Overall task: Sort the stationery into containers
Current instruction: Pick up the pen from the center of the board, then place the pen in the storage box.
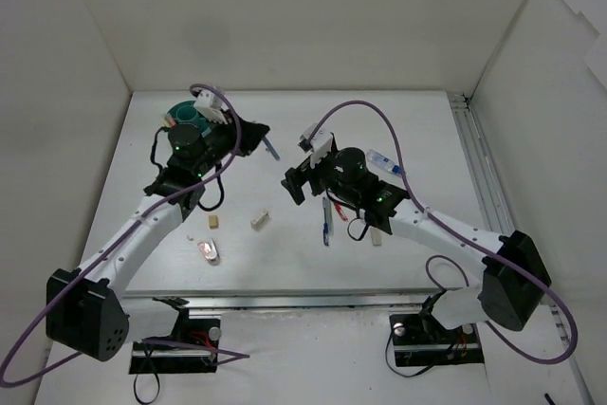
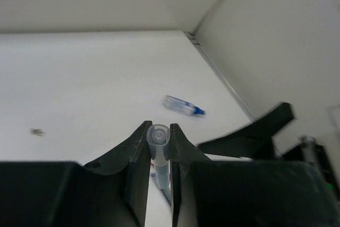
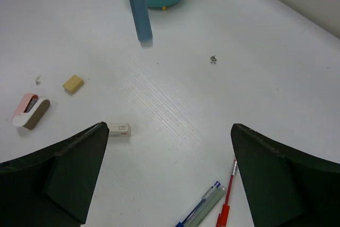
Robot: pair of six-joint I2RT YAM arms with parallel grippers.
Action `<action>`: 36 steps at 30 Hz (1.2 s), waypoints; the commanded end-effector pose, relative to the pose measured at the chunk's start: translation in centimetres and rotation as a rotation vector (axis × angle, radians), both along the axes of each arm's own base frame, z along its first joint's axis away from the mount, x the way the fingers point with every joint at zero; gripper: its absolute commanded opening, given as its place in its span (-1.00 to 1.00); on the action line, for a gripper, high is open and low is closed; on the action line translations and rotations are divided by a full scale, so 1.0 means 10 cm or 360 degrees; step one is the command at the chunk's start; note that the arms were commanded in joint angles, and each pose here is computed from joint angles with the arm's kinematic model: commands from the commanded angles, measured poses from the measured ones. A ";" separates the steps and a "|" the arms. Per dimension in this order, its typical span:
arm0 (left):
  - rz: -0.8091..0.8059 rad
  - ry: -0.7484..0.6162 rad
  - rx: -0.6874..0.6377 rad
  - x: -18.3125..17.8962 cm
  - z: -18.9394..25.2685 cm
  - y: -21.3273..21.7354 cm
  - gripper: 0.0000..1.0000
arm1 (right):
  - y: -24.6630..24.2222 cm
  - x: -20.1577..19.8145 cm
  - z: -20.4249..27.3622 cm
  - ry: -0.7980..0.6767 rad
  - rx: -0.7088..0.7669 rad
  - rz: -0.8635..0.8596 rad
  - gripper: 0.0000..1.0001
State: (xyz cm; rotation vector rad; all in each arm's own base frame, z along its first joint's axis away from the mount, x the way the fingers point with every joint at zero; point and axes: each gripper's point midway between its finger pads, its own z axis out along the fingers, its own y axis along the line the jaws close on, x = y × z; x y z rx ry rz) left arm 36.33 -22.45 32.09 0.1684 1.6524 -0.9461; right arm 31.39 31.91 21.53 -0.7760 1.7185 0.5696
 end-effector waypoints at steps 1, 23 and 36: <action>0.0285 -0.0259 0.0114 0.19 0.53 0.52 -1.00 | -0.17 0.04 0.60 -0.0232 0.0162 -0.0114 0.96; 0.1060 -0.0134 0.0341 1.80 0.01 2.88 -1.00 | -1.83 0.11 0.52 -0.0264 0.0065 -0.0941 0.96; 0.1235 0.0062 0.0427 2.17 -0.73 3.20 -1.00 | -2.24 0.08 0.46 -0.0275 -0.0081 -0.1171 0.96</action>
